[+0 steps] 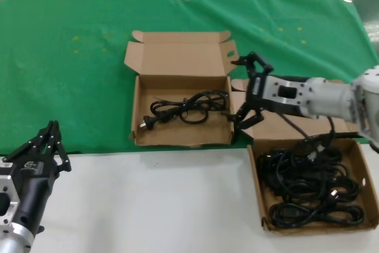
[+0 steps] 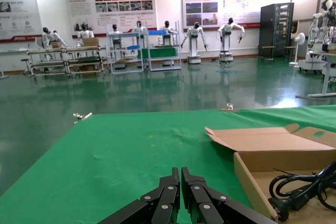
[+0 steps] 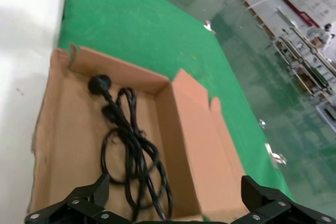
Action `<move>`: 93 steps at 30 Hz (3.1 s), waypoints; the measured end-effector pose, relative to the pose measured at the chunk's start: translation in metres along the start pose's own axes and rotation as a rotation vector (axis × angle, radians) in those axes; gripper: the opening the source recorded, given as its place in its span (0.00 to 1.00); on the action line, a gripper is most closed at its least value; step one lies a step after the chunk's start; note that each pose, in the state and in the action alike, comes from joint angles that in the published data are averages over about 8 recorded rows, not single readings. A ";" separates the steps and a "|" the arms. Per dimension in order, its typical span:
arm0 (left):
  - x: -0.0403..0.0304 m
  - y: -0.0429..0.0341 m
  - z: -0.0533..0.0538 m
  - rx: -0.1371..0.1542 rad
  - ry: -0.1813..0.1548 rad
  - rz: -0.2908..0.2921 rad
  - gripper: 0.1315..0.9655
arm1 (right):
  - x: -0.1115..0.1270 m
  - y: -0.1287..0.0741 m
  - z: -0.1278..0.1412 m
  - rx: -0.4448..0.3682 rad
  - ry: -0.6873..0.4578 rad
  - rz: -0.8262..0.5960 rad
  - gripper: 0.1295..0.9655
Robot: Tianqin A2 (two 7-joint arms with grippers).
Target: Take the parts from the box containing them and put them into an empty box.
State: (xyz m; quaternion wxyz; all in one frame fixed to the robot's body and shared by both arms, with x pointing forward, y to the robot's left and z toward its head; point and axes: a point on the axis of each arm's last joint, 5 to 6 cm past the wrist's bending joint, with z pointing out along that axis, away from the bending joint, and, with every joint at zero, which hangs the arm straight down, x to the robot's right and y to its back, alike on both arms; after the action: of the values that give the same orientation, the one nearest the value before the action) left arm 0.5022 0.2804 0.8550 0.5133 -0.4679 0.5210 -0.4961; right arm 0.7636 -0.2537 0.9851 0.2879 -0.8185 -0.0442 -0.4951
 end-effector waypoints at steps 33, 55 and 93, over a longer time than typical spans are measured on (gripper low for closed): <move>0.0000 0.0000 0.000 0.000 0.000 0.000 0.31 | -0.074 0.019 -0.013 -0.023 0.178 0.292 1.00; 0.0000 0.0000 0.000 0.000 0.000 0.000 0.85 | -0.152 0.019 -0.055 -0.033 0.375 0.616 1.00; 0.0000 0.0000 0.000 0.000 0.000 0.000 1.00 | -0.228 -0.010 -0.160 -0.002 0.660 1.046 1.00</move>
State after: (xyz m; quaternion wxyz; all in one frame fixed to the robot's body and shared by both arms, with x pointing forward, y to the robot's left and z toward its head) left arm 0.5022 0.2804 0.8550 0.5133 -0.4679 0.5210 -0.4961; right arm 0.5194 -0.2793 0.8534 0.4901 -0.5357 0.4549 -0.5156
